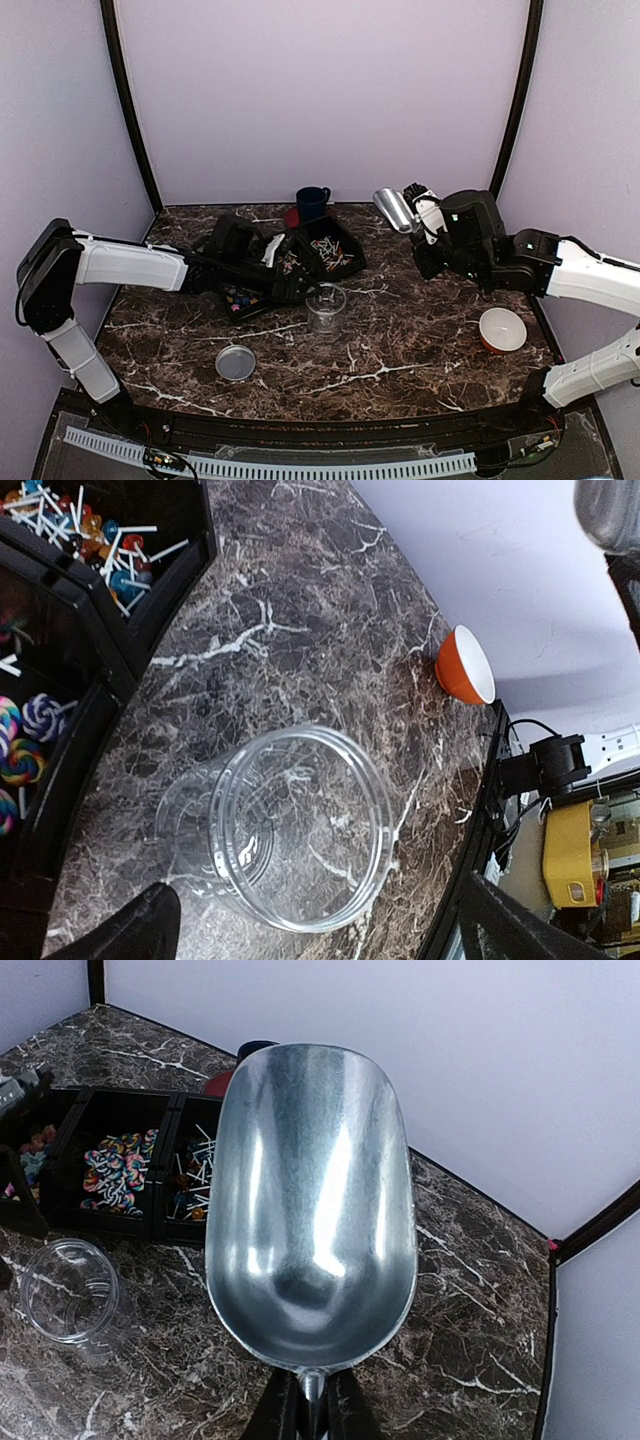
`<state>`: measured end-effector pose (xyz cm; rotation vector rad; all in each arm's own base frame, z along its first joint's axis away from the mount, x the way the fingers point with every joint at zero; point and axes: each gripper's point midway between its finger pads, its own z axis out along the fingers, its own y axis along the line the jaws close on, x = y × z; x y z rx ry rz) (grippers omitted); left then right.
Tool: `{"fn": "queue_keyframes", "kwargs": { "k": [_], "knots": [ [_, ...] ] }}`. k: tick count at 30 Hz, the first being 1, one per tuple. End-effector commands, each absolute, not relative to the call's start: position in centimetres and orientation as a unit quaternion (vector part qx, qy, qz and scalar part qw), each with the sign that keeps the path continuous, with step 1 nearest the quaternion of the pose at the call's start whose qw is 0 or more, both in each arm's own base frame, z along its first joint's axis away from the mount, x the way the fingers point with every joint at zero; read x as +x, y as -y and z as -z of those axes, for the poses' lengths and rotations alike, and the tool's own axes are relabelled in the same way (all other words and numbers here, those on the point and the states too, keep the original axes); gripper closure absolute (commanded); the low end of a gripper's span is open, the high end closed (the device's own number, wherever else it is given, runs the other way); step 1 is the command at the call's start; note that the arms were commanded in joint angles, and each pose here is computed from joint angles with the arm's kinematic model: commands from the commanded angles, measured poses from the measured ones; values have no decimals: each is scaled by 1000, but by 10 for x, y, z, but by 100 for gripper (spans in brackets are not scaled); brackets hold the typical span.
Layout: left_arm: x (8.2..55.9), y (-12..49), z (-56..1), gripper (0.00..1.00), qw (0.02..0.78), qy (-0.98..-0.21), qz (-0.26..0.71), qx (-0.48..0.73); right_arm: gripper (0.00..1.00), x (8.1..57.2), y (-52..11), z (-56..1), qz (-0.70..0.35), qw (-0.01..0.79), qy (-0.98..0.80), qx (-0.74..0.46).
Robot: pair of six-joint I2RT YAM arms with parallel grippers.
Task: Pack the candies
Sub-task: Move the packing bottle to the center of the board.
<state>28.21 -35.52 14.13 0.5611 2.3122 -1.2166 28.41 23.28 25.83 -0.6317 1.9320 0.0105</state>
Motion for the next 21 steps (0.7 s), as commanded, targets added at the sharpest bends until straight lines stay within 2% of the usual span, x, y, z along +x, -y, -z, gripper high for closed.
{"fn": "queue_keyframes", "kwargs": {
  "k": [1,21],
  "knots": [
    [281,373,-139,1,223,-834,456,215,100,287,-230,-276,-23,550,-801,-236],
    [252,442,-140,1,185,-799,494,287,100,285,-232,-273,-28,552,-797,-244]
  ]
}}
